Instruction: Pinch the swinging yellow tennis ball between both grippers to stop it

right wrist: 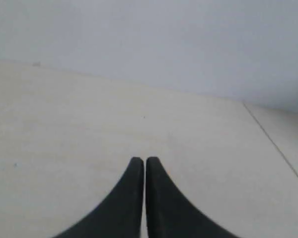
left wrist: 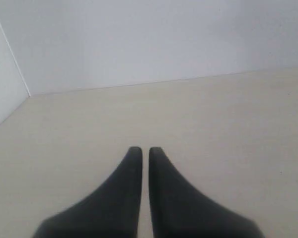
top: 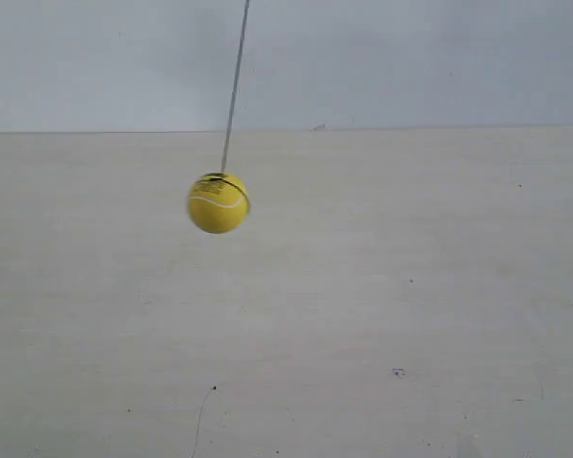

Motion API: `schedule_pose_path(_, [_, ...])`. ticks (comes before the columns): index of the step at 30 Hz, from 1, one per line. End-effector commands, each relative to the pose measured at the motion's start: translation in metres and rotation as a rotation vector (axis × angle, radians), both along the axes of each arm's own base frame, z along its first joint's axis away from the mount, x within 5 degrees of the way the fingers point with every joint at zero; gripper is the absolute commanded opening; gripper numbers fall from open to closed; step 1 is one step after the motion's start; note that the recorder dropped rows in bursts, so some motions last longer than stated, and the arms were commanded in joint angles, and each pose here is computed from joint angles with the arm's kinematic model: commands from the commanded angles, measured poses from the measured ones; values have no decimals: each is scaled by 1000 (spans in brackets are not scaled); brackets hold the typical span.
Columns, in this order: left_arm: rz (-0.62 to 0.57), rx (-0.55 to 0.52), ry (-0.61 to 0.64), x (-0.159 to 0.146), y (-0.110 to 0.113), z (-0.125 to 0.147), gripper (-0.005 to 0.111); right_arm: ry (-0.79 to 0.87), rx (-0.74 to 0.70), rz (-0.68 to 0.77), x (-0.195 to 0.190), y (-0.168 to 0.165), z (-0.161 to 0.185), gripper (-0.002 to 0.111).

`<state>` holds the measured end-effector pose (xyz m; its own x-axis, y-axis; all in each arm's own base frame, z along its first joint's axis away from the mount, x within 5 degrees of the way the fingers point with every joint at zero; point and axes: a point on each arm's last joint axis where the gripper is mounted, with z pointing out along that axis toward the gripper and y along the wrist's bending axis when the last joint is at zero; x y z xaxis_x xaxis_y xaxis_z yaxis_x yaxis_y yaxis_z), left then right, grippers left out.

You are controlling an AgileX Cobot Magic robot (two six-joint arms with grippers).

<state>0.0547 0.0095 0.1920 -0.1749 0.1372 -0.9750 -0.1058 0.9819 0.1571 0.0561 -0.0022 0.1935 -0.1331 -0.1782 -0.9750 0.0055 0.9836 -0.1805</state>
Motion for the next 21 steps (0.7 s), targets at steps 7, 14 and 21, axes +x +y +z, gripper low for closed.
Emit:
schedule_pose_path(7, [-124,-116,-550,-5,-10,47,5,-435,405,53,-4,2,39,0])
schedule_pose_path(14, [-403,-289,-941,-27,-26,78,5,-614,471,165,-11,7,58,0])
schedule_pose_path(21, [-601,-180,-983,-33,-43,99,5,-664,421,247,-17,14,92,0])
